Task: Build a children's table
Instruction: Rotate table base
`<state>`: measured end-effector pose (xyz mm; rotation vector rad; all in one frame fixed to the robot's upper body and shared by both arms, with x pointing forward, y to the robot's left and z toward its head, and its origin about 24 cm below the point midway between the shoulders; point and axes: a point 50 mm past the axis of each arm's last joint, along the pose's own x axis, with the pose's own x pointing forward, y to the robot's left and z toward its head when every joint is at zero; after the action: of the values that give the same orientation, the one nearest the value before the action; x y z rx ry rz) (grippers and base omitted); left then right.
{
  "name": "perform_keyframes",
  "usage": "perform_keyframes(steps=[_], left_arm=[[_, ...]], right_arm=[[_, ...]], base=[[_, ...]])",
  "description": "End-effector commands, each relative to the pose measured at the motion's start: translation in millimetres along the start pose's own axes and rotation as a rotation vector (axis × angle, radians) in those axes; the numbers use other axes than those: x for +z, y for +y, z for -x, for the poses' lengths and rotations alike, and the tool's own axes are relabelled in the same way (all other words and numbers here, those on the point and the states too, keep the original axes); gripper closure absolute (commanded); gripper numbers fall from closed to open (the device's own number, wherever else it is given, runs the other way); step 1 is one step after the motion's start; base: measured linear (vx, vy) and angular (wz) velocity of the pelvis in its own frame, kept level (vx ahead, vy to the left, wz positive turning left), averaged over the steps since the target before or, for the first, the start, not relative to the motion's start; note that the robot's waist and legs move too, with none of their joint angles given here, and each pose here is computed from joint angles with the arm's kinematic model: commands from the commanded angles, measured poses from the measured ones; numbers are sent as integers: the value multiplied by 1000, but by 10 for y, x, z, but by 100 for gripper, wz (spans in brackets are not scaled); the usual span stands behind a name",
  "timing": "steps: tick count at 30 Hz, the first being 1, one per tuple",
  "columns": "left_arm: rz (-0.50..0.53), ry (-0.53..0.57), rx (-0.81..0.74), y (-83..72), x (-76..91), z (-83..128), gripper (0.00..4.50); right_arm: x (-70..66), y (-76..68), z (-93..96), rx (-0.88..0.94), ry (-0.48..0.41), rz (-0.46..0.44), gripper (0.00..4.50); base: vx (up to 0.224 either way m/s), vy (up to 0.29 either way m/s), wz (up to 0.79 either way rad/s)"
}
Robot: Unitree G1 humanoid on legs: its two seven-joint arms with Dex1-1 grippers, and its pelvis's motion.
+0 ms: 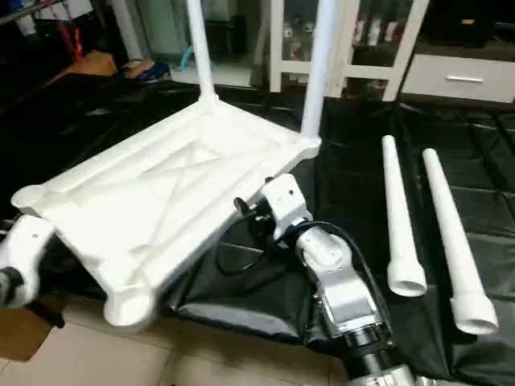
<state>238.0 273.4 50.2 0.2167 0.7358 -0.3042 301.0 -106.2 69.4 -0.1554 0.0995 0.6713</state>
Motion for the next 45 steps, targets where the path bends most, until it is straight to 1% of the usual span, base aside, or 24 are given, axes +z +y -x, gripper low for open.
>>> perform_keyframes(steps=[1,2,4,6,8,10,11,12,14,15,17,19,20,22,26,27,30,31,34,36,39,40,42,45], left_arm=[[-6,-12,-66,-108,49,-9,287],[-5,-11,-72,-118,52,-8,287],[3,-26,-106,-198,86,-28,287],[5,-42,-126,-262,123,-57,287],[16,-60,-153,-341,175,-87,287],[22,-85,-179,-421,225,-124,287],[24,-100,-202,-484,261,-143,287],[21,-128,-255,-620,327,-176,287],[18,-137,-275,-671,350,-187,287],[18,-156,-309,-757,394,-211,287],[19,-176,-335,-821,436,-238,287],[-4,-181,-351,-870,464,-262,287],[-19,-182,-364,-931,503,-281,287],[-28,-184,-357,-939,518,-285,287],[-42,-239,-320,-839,623,-197,287],[-65,-254,-323,-801,649,-145,287],[-108,-254,-356,-755,651,-58,287],[-128,-237,-356,-728,631,-32,287],[-142,-250,-325,-680,647,-22,287],[-148,-311,-238,-594,742,-64,287],[-179,-345,-183,-555,806,-112,287],[-181,-371,-176,-555,850,-146,287],[-198,-374,-163,-553,883,-230,287],[-256,-330,-149,-522,835,-343,287]], right_arm=[[62,40,87,177,-6,-58,90],[68,57,132,241,0,-59,90],[40,109,327,455,60,-29,90],[-19,88,437,521,119,19,90],[-70,-13,440,448,147,72,90],[-72,-134,361,292,133,97,90],[-70,-200,325,208,128,93,90],[-49,-253,311,155,120,60,90],[-30,-242,326,183,116,37,90],[-6,-188,377,265,123,35,90],[10,-140,412,332,128,33,90],[27,-122,419,360,125,45,90],[64,-88,413,395,109,60,90],[84,-80,409,401,101,65,90],[178,-45,476,488,91,49,90],[191,-19,533,548,116,55,90],[162,14,595,612,182,119,90],[140,10,566,593,194,166,90],[103,-13,495,531,204,227,90],[80,-63,421,440,206,270,90],[77,-129,366,358,212,308,90],[80,-191,324,288,219,333,90],[106,-310,241,146,216,346,90],[132,-397,171,19,204,322,90]], base=[[0,0,0],[0,0,0],[0,0,0],[0,0,0],[0,0,0],[0,0,0],[0,0,0],[0,0,0],[0,0,0],[0,0,0],[0,0,0],[0,0,0],[0,0,0],[0,0,0],[0,0,0],[0,0,0],[0,0,0],[0,0,0],[0,0,0],[0,0,0],[0,0,0],[0,0,0],[0,0,0],[0,0,0]])
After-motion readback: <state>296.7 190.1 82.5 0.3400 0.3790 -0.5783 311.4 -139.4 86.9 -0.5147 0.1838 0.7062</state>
